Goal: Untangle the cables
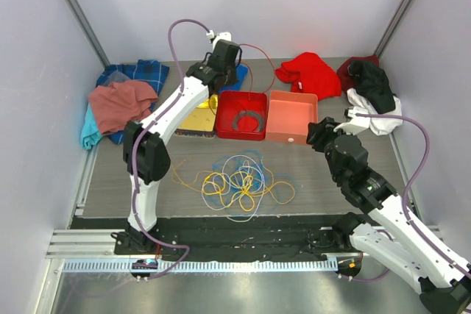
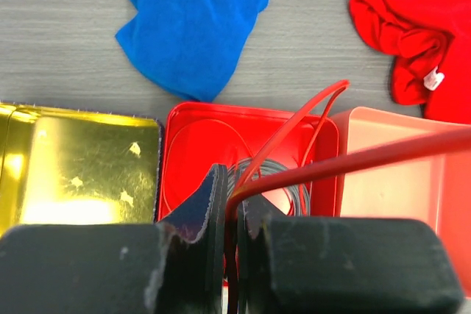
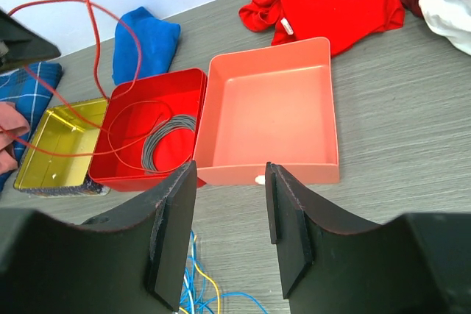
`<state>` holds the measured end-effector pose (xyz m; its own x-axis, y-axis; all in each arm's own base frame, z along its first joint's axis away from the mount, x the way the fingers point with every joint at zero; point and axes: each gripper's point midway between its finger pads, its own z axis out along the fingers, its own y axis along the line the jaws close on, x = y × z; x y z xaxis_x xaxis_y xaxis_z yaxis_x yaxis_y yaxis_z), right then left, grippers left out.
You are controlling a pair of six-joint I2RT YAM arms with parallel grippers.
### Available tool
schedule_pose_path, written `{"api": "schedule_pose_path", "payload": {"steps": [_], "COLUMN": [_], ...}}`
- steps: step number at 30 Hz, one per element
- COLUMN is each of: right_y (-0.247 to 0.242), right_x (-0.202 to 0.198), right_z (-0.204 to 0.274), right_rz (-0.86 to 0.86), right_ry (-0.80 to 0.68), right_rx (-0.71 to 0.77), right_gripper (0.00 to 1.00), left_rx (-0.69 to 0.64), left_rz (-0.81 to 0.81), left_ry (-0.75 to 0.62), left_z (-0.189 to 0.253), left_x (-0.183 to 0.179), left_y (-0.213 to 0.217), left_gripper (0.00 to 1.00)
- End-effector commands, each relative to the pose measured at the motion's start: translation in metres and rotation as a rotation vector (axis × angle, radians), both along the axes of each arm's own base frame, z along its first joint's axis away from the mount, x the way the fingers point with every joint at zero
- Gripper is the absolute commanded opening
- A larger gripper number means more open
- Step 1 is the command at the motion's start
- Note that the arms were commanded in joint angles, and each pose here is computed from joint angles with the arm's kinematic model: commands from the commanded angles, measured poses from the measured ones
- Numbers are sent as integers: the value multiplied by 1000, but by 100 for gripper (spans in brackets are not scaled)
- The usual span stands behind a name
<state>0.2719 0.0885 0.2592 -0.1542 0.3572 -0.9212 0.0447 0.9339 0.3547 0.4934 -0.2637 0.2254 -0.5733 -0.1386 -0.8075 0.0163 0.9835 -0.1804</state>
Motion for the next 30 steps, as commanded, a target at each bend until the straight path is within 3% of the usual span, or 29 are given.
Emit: {"api": "schedule_pose_path", "payload": {"steps": [1, 10, 22, 24, 28, 30], "right_y": [4, 6, 13, 14, 15, 15], "right_x": [1, 3, 6, 6, 7, 7], "right_z": [8, 0, -7, -8, -9, -10], "right_rz": [9, 13, 32, 36, 39, 39], "right_ry": [-29, -9, 4, 3, 7, 10], "right_rx": [25, 18, 27, 32, 37, 37], "right_gripper": [50, 50, 50, 50, 50, 50], "left_rx": [58, 190, 252, 267, 254, 241], "left_rz": [-7, 4, 30, 34, 32, 20], "left_ry": [70, 214, 249, 263, 253, 240], "left_z": [-11, -72, -80, -84, -82, -78], "left_x": [8, 8, -18, -22, -21, -19], "left_y": [6, 18, 42, 46, 42, 34], "left_gripper": [0, 0, 0, 4, 21, 22]}}
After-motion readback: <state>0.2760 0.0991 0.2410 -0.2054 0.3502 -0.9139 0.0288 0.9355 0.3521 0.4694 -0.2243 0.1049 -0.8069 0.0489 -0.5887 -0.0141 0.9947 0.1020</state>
